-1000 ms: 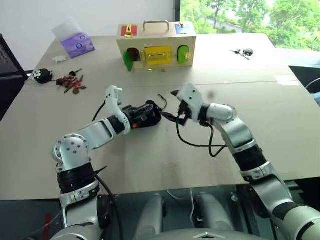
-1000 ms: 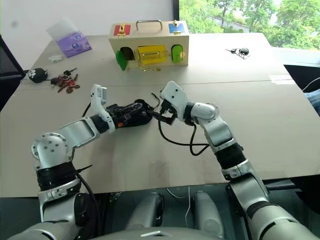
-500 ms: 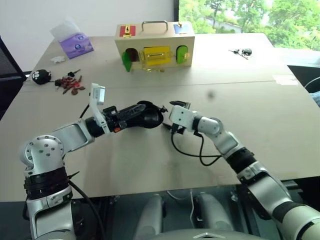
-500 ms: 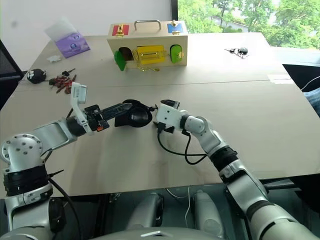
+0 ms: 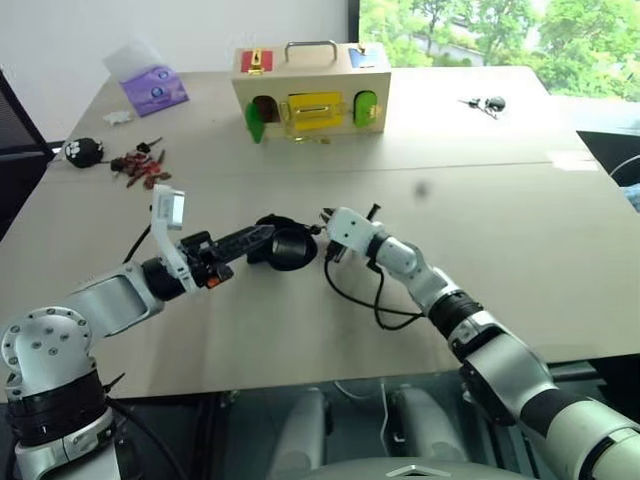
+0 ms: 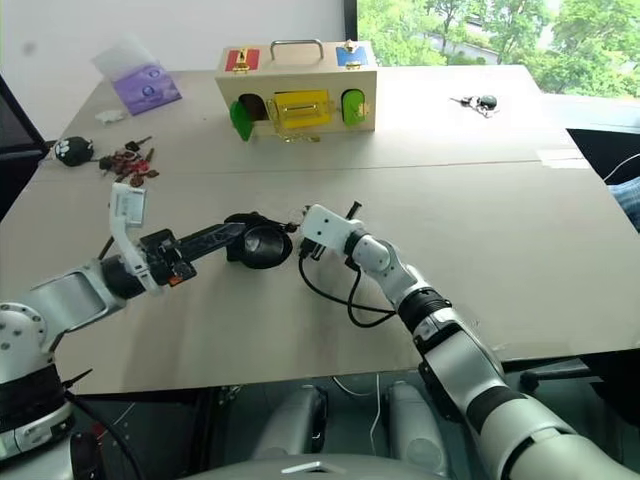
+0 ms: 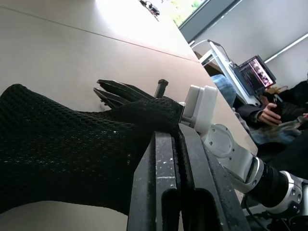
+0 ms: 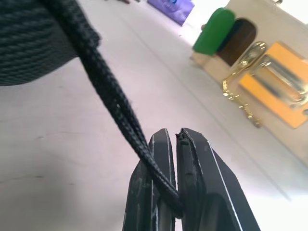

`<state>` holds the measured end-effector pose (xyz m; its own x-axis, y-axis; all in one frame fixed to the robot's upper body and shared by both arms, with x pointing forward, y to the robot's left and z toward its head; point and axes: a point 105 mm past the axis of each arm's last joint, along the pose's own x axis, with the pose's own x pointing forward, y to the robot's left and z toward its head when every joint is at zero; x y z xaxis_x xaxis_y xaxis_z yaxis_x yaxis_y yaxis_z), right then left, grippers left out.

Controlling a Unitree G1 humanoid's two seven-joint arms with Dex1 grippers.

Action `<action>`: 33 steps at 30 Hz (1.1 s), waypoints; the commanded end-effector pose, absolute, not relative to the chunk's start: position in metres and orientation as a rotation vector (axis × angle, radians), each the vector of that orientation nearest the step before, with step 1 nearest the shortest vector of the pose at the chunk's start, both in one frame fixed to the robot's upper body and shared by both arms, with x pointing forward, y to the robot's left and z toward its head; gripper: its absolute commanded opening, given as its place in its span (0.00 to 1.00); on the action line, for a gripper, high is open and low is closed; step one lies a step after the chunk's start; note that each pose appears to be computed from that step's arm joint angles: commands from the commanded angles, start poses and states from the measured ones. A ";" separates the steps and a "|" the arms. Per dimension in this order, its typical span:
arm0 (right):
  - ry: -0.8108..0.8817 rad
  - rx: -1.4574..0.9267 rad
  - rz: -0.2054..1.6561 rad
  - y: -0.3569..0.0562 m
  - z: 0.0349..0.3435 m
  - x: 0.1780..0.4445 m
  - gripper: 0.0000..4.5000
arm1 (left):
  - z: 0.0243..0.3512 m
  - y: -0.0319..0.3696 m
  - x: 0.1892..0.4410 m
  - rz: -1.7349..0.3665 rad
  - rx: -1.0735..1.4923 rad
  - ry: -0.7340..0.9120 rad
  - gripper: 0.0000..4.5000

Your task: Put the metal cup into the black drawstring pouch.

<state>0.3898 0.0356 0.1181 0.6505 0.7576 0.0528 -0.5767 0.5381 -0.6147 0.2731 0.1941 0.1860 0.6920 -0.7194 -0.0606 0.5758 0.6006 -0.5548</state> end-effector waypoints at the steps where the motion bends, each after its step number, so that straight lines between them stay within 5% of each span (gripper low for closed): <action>1: -0.464 -0.590 0.771 0.029 0.155 0.393 0.04 | 0.200 0.192 0.266 -0.773 -0.535 0.205 0.00; 7: -0.615 -0.669 0.731 -0.004 0.211 0.385 0.04 | 0.197 0.187 0.260 -0.745 -0.528 0.157 0.00; 14: -0.657 -0.732 0.725 -0.019 0.240 0.370 0.04 | 0.196 0.178 0.264 -0.786 -0.561 0.140 0.00; 23: -0.600 -0.748 0.702 -0.034 0.234 0.368 0.04 | 0.198 0.184 0.271 -0.801 -0.574 0.136 0.00; 29: -0.651 -0.762 0.673 -0.036 0.258 0.362 0.04 | 0.203 0.178 0.270 -0.856 -0.559 0.144 0.00; 33: -0.699 -0.771 0.672 -0.033 0.276 0.357 0.00 | 0.211 0.171 0.271 -0.897 -0.521 0.117 0.27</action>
<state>0.3672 -0.0324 0.2429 0.6293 0.7460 0.2179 -0.3393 0.5160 -0.7865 0.2734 0.1735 0.1960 0.6491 -0.7568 0.0771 0.6696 0.5204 -0.5298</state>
